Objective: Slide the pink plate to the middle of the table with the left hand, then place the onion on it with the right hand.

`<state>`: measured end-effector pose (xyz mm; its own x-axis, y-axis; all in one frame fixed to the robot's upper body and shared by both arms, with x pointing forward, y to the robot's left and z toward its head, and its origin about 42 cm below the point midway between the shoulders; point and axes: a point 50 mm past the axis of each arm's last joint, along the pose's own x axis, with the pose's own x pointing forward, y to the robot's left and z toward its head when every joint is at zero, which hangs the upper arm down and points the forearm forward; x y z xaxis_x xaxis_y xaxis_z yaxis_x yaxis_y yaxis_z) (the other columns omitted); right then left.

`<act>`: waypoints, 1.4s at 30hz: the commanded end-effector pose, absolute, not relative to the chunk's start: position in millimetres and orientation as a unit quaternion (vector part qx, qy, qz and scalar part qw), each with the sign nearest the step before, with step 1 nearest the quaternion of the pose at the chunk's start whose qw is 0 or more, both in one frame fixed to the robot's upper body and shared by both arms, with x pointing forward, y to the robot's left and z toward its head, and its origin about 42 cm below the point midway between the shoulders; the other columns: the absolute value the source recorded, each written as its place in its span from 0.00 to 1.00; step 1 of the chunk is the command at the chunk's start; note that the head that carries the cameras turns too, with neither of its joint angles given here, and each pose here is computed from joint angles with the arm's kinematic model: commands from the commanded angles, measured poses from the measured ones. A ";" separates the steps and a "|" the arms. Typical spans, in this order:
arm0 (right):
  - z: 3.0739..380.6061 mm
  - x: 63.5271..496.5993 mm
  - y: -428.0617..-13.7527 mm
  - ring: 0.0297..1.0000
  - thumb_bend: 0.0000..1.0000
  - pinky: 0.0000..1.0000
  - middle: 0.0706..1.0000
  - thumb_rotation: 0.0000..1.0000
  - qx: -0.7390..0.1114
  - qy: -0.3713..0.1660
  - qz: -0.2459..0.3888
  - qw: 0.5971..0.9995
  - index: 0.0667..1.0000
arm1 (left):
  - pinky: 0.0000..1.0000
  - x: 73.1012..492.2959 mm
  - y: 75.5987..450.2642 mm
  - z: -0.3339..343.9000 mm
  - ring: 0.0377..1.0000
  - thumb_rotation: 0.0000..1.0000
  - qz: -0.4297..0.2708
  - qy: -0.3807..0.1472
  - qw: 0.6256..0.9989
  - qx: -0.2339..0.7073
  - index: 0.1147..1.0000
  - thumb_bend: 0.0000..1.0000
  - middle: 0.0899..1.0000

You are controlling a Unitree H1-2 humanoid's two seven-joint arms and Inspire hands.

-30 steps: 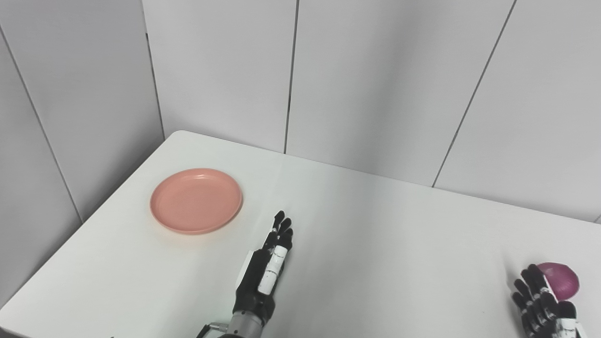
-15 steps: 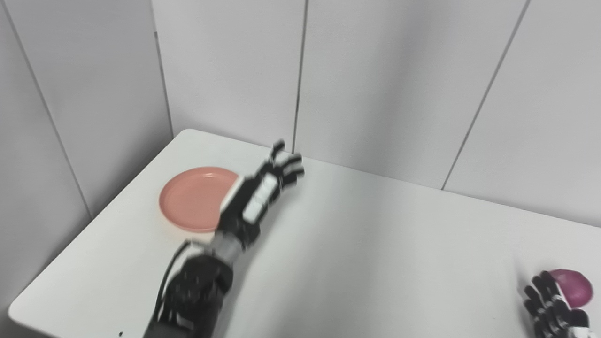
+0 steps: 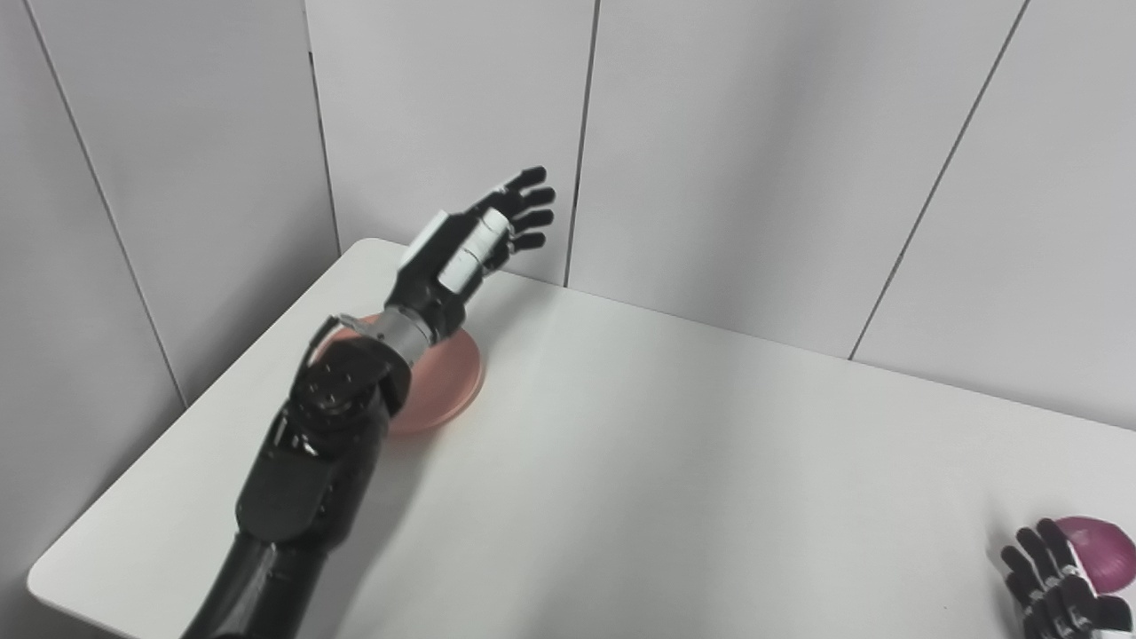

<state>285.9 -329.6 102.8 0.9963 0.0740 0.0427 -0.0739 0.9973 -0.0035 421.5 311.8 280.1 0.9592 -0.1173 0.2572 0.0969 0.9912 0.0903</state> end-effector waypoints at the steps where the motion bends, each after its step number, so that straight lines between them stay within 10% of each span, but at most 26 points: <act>1: 51.6 251.1 -315.9 0.95 0.87 1.00 0.96 1.00 0.036 0.049 0.025 0.998 0.99 | 0.84 434.1 324.8 311.4 0.89 0.83 -0.043 -0.184 0.980 0.054 0.87 0.99 0.91; 42: 55.3 248.7 -325.1 0.92 0.90 1.00 0.94 1.00 0.033 0.051 0.019 0.998 0.98 | 0.91 442.3 482.6 235.4 0.93 0.85 0.115 -0.073 0.982 0.133 0.93 0.87 0.90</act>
